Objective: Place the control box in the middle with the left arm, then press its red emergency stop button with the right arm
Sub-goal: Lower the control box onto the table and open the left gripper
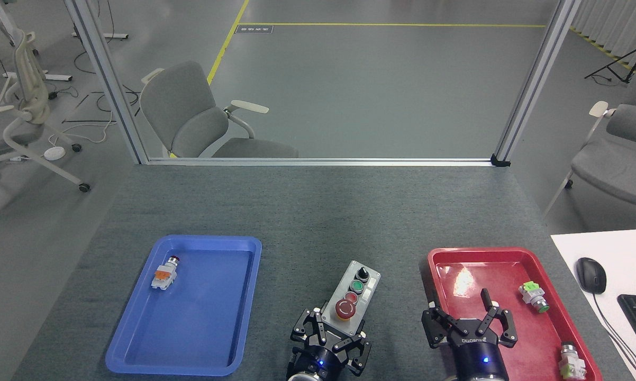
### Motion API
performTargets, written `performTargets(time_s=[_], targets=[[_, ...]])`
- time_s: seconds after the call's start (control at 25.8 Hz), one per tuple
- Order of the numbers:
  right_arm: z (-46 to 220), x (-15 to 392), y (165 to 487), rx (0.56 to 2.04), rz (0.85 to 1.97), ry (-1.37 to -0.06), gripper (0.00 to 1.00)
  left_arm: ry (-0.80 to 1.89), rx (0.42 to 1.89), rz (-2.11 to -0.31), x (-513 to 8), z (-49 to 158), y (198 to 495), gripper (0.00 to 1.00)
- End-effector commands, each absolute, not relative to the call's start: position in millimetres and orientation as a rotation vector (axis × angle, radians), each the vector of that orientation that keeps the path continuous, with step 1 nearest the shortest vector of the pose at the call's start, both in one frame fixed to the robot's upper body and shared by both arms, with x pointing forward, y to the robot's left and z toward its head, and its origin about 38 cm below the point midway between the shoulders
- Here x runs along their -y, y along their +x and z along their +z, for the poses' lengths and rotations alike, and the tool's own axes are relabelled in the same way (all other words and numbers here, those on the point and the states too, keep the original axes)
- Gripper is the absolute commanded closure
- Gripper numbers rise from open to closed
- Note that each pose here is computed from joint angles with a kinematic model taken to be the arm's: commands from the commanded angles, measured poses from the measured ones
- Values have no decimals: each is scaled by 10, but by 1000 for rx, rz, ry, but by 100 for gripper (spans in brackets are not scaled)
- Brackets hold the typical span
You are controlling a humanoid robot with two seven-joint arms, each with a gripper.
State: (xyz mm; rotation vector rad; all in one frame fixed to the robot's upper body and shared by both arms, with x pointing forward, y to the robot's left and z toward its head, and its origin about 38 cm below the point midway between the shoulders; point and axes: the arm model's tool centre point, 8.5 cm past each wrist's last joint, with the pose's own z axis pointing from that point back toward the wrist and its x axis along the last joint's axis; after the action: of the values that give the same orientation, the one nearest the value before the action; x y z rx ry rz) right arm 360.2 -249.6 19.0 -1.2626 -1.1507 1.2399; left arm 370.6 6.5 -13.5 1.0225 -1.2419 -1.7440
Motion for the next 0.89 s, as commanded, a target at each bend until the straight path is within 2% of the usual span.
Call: performTargets(time_s=[0.0,0.04,0.15,0.27,0.35,0.58,0.74,0.85], targets=[[189,2486,3602,1153,1240,-1261,3,1033,1234,-1736,-81,-128,3719,73],[189,2486,3602,1153,1240,-1261,3,1041,1231,-1728,-89,-115,3732,68],[188,2470,3602,1156,1242,-1258,3,1068,1219,-1702,-111,-84,3753,42],[187,2464,3602,1157,1243,-1258,3,1080,1213,-1691,-121,-71,3759,23],[186,2457,3602,1159,1243,-1256,3,1084,1230,-1676,-106,-12,3772,13],[185,2440,3602,1161,1245,-1254,3,1076,1247,-1659,-90,32,3778,10],[183,2418,3602,1164,1241,-1249,3,1073,1260,-1640,-108,69,3765,3],[181,2388,3606,1174,1249,-1242,3,1032,1267,-1628,-143,-2,3597,2]])
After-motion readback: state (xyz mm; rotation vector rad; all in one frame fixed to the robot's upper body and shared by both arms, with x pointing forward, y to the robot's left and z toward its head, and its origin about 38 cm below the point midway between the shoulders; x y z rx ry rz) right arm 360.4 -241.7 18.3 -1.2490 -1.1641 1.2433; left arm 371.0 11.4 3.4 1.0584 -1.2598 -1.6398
